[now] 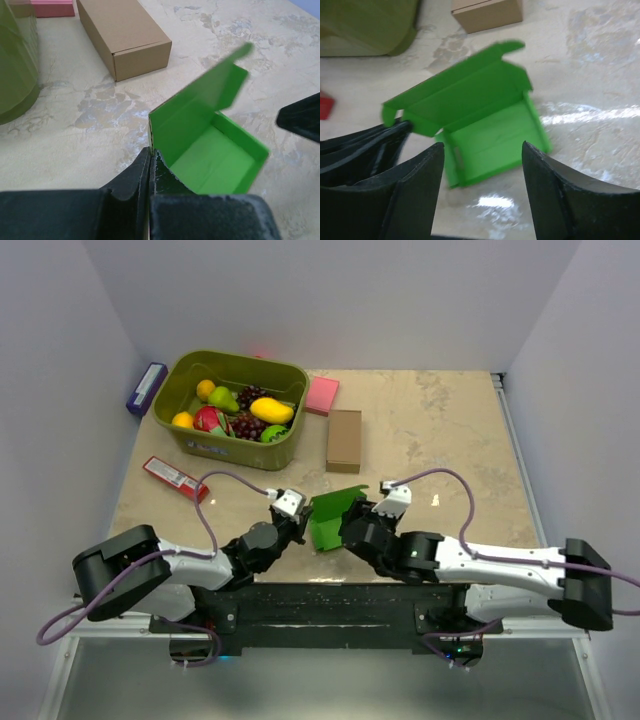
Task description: Fold the paper box
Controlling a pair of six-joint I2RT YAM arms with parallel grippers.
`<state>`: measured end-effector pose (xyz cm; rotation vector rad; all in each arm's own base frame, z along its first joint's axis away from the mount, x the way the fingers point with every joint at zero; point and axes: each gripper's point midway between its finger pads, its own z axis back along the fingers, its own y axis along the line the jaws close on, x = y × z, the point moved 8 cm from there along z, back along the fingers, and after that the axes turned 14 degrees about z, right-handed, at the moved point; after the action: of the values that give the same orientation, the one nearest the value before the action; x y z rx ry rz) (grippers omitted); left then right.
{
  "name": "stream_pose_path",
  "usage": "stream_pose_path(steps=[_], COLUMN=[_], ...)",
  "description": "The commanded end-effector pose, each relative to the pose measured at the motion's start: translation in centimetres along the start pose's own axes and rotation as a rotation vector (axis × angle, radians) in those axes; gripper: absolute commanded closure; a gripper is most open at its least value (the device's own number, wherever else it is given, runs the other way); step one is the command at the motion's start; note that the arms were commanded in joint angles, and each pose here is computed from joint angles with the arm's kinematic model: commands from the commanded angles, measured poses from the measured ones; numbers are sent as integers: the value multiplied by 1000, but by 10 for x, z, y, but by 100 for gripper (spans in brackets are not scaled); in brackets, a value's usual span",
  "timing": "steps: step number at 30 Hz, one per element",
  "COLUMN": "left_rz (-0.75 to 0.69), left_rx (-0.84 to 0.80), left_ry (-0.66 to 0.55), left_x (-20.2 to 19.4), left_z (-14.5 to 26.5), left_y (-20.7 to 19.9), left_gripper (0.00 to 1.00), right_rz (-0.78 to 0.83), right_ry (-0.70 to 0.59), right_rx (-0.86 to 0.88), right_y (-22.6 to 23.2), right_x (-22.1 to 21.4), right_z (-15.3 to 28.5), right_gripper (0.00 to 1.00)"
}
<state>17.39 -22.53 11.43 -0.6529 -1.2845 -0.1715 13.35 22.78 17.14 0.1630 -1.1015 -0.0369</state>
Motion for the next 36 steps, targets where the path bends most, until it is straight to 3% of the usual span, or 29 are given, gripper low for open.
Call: stream_pose_path(steps=[1,3,4,9,12,19,36], left_rz=[-59,-72,-82,-94,-108,-144,-259], left_rx=[-9,-7,-12,-30,-20,-12,-36], left_ry=[-61,-61,-58,-59,-54,-49,-57], left_x=[10,9,7,7,5,-1,-6], left_z=[-2,-1,0,0,0,-1,-3], left_y=[-3,-2,-2,-3,-2,-2,-15], left_gripper=[100,100,100,100,100,100,100], right_rz=[-190,-225,-243,-217,-260,-505,-575], right_ry=[49,25,13,46,58,130,156], right_rx=[161,179,180,229,270,360,210], right_y=[3,2,-3,-25,-15,8,4], right_x=[24,40,49,88,98,78,42], right_z=[28,32,33,3,-2,-19,-63], right_gripper=[29,23,16,14,13,14,18])
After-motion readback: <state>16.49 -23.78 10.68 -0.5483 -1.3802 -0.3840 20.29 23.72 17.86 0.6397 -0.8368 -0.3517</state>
